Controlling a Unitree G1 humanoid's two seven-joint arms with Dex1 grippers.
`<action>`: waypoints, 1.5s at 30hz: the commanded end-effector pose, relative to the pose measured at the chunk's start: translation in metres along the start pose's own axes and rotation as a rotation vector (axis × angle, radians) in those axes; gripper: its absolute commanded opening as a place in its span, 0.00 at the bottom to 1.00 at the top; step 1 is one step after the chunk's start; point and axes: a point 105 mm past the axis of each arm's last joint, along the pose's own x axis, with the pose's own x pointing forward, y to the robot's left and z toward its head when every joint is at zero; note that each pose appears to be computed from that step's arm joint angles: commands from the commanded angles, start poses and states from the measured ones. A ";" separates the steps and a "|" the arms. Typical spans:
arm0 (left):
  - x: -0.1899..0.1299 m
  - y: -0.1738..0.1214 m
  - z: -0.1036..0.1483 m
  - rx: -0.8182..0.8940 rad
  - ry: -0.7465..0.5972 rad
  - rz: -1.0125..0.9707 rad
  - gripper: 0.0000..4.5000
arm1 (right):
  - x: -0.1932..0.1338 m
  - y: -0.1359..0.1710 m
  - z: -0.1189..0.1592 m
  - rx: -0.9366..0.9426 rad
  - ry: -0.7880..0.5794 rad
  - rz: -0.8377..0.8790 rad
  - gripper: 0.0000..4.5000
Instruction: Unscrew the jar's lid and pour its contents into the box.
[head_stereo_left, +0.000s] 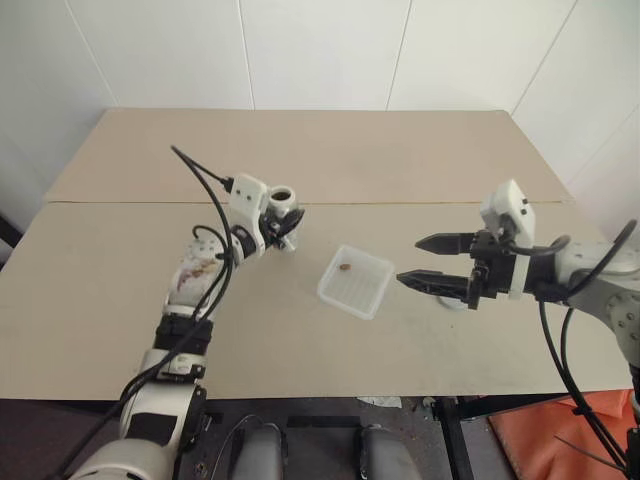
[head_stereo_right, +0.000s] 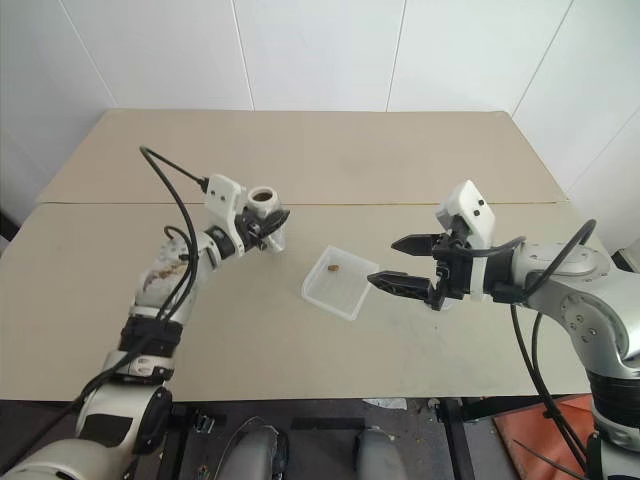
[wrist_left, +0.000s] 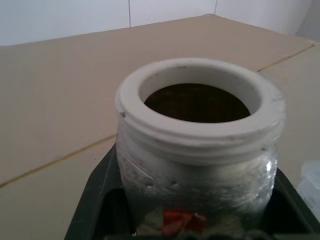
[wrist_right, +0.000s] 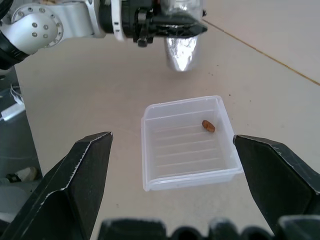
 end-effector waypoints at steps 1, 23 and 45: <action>0.001 -0.010 0.016 0.044 -0.083 -0.031 0.44 | -0.004 0.000 0.010 -0.062 -0.026 -0.008 1.00; -0.013 -0.009 -0.014 0.070 -0.003 -0.028 0.99 | -0.006 0.000 0.011 -0.073 -0.030 -0.011 1.00; -0.179 0.014 0.079 0.204 0.120 -0.615 0.99 | -0.013 0.007 -0.002 -0.168 -0.024 0.025 1.00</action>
